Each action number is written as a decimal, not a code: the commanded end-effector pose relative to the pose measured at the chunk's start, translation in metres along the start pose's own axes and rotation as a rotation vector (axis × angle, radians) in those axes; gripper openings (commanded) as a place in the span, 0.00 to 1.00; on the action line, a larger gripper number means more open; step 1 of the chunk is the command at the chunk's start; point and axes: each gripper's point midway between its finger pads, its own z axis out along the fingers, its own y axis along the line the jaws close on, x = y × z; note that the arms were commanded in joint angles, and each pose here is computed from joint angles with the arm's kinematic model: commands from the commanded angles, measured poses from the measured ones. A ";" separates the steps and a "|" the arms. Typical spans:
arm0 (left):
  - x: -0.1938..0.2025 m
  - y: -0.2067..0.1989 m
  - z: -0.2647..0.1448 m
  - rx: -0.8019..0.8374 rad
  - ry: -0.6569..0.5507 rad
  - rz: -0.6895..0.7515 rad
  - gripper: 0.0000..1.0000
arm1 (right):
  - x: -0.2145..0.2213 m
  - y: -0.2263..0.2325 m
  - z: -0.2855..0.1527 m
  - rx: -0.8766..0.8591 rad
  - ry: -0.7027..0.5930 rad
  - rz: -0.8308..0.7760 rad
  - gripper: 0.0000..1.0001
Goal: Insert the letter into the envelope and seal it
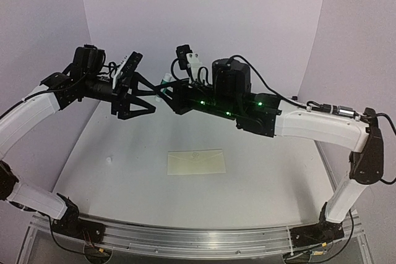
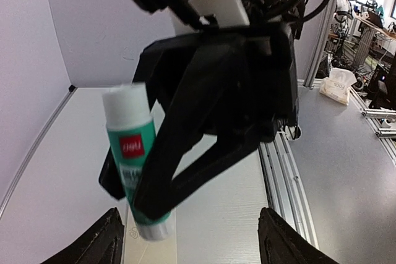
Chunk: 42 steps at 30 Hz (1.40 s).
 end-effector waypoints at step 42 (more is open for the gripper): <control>0.381 0.075 -0.146 -0.458 1.089 -0.445 0.59 | 0.224 -0.065 -0.032 0.087 0.503 -0.244 0.00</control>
